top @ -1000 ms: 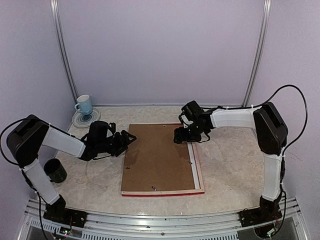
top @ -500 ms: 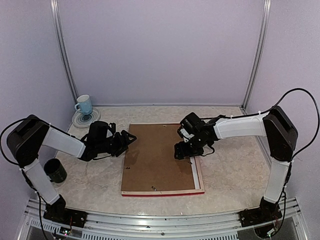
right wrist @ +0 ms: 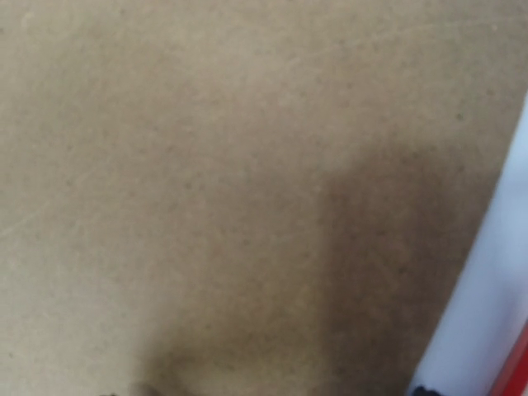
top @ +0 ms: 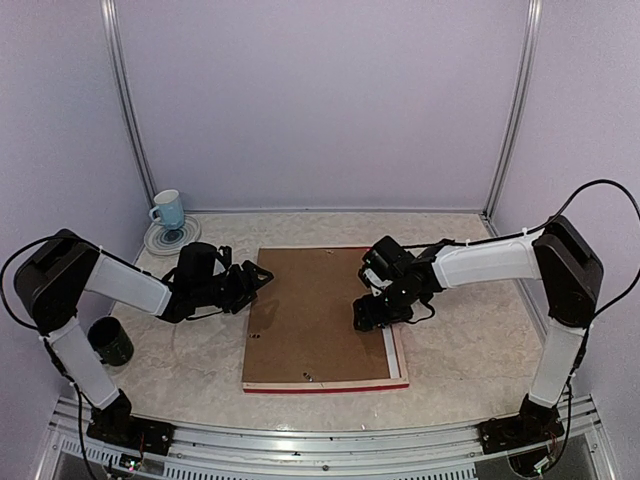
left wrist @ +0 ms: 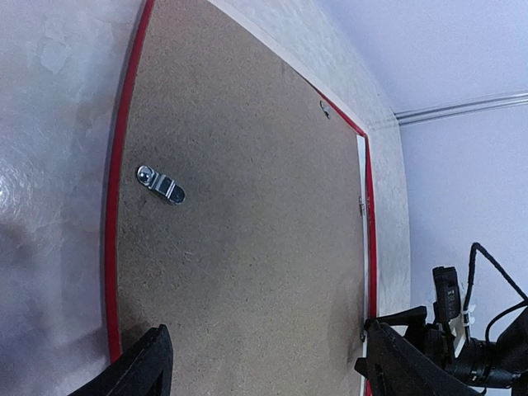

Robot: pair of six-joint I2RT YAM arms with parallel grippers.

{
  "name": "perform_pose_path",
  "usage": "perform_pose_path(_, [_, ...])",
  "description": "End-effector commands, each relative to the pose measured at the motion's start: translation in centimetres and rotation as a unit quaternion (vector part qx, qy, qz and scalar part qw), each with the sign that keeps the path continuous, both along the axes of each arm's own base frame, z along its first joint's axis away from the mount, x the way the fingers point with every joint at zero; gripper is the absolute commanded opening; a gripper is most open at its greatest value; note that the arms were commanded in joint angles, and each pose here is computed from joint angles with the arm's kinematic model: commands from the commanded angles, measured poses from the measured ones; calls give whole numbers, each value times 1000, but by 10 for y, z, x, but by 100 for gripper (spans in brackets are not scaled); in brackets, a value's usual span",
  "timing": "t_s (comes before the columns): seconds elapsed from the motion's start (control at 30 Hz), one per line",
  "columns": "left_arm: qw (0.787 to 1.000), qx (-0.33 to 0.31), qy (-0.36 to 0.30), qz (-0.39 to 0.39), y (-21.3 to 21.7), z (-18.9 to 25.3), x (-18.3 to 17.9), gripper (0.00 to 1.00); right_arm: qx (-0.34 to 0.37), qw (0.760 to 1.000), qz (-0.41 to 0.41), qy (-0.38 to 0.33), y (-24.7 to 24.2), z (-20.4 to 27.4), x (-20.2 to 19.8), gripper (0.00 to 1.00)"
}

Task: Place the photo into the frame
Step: Adjust the backboard on the frame body.

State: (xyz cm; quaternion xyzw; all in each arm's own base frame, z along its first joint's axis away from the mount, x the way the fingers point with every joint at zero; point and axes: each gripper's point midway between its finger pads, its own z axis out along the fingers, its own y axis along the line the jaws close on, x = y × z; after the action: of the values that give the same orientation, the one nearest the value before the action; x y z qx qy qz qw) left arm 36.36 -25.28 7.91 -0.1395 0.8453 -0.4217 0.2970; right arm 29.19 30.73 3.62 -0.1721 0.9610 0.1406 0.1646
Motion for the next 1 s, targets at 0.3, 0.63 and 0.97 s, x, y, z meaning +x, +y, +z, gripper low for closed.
perform_pose_path(0.3, [1000, -8, -2, -11, -9, -2, -3, 80, 1, 1000, 18, -7, 5, 19, -18, 76])
perform_pose_path(0.63, [1000, -11, 1, -14, -12, -2, -2, 80, -13, 1000, 21, -6, 5, 13, -19, 76])
perform_pose_path(0.97, [1000, -10, 2, -15, -12, -3, -2, 80, -23, 999, 23, -7, 6, 1, -15, 77])
